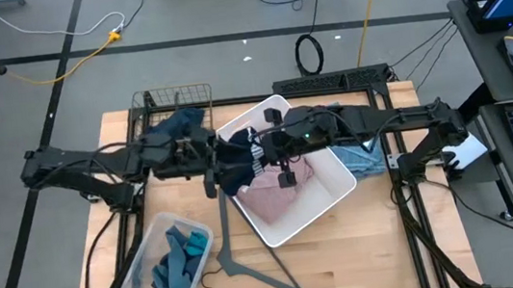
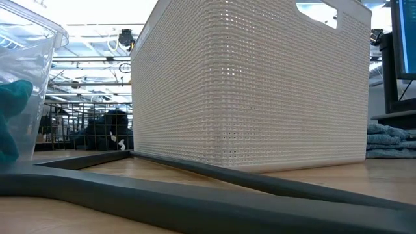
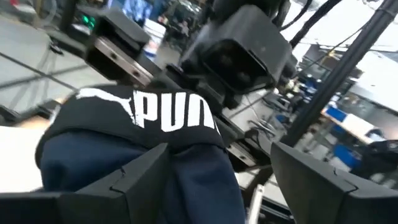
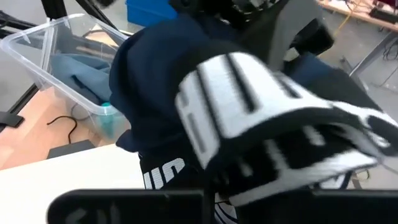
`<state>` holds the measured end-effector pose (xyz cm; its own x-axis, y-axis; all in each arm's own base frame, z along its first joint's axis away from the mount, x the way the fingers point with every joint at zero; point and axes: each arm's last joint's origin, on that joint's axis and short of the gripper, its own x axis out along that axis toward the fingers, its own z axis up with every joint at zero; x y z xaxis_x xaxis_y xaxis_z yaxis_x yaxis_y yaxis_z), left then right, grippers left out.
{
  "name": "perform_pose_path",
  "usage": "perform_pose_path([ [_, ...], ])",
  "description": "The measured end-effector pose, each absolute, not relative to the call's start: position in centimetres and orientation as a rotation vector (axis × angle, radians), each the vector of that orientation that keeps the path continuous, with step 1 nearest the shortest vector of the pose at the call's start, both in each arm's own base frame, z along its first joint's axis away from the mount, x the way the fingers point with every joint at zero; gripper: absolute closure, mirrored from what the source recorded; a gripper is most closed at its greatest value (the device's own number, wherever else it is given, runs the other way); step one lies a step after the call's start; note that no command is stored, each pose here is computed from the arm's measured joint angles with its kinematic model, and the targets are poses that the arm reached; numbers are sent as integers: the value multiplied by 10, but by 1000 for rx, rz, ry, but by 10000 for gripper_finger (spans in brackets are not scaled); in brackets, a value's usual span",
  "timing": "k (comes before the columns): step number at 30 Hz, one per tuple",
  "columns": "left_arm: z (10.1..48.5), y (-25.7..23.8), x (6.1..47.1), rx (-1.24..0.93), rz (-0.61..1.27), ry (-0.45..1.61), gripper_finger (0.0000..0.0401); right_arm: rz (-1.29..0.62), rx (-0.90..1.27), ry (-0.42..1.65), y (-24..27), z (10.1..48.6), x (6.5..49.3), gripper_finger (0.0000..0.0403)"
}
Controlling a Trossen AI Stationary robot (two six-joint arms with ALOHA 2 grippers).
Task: Pick & Place Cloths
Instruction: Put the blue briefs into the wire basket
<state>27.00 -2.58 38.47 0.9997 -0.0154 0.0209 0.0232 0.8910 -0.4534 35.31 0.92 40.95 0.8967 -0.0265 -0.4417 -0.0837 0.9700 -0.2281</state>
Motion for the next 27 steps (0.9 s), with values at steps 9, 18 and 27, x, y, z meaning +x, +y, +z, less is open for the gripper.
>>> perform_pose_path([
  [9,384,-29,271,-502,-82,0,122,-36,-174,480,-9,409,352,388],
  [18,374,-26,270,-463,34,80,119,15,-138,473,2,409,352,388],
  [27,373,-25,270,-418,74,81,119,70,-53,469,5,409,352,388],
])
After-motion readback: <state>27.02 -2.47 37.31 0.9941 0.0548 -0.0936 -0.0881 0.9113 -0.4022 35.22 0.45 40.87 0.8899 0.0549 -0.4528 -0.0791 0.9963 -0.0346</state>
